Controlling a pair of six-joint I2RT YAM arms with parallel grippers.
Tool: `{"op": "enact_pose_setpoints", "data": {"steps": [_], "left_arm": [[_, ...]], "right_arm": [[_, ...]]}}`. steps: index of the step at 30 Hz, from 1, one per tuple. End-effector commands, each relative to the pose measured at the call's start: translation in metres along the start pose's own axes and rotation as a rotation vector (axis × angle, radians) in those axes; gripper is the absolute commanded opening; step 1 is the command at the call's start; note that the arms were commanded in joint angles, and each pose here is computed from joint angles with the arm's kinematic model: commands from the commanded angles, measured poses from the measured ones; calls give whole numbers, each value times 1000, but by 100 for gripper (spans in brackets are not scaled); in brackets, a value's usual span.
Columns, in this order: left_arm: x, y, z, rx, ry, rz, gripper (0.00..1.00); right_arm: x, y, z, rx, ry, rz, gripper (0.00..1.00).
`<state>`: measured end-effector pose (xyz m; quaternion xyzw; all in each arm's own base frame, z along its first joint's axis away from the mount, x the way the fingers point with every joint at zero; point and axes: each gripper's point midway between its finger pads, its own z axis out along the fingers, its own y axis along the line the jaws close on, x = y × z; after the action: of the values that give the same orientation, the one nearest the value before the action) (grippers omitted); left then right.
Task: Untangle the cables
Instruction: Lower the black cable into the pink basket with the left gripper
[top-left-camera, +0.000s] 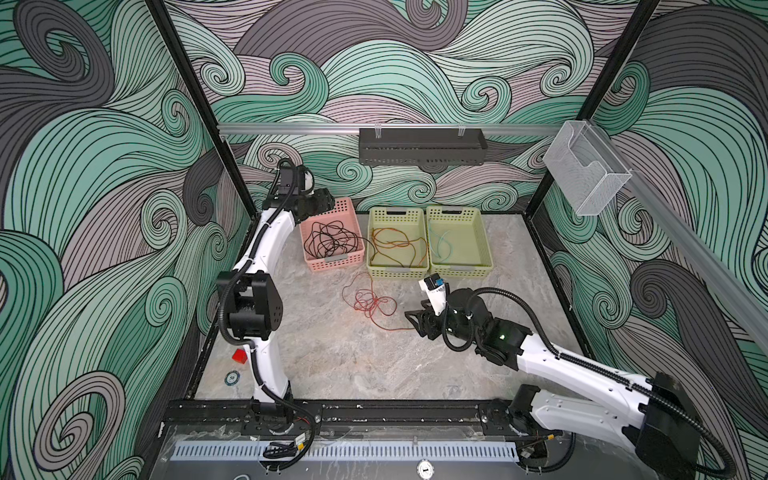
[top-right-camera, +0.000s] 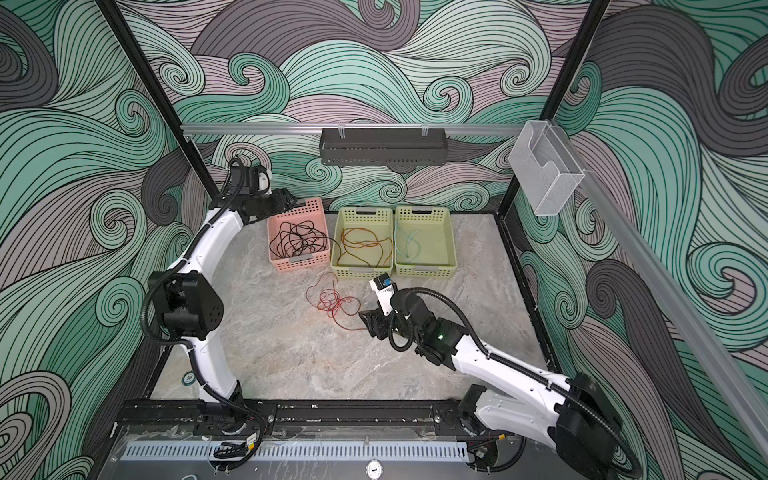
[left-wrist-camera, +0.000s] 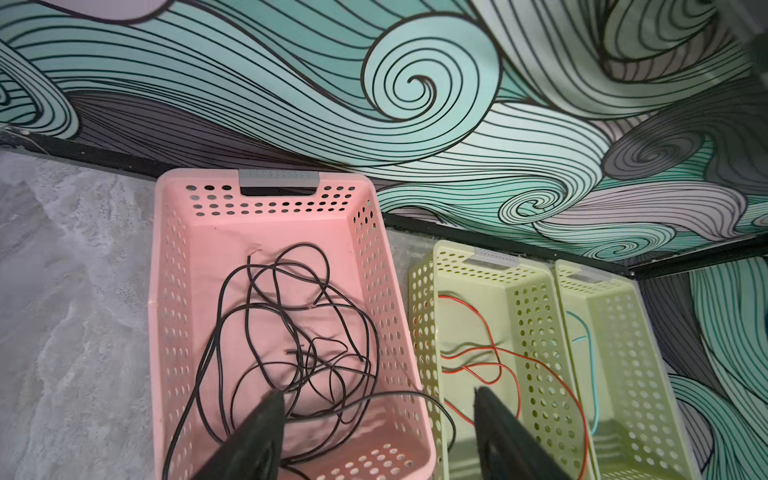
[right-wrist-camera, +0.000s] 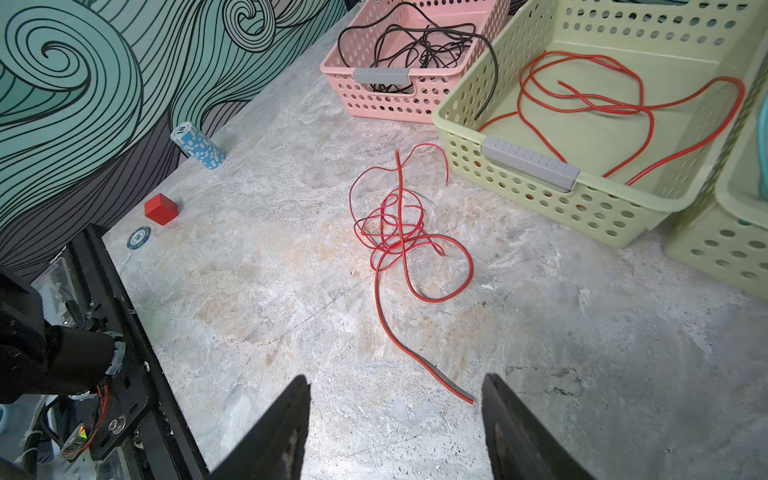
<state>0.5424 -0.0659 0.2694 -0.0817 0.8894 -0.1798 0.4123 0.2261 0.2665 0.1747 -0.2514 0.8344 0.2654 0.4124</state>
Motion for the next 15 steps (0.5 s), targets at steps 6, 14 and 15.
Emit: {"op": "enact_pose_setpoints", "data": {"steps": [6, 14, 15], "left_arm": [[91, -61, -81, 185, 38, -27, 62], [98, -43, -57, -15, -35, 96, 65], [96, -42, -46, -29, 8, 98, 66]], "right_arm": [[3, -19, -19, 109, 27, -9, 63], [-15, -20, -21, 140, 10, -11, 66], [-14, -21, -20, 141, 13, -7, 66]]}}
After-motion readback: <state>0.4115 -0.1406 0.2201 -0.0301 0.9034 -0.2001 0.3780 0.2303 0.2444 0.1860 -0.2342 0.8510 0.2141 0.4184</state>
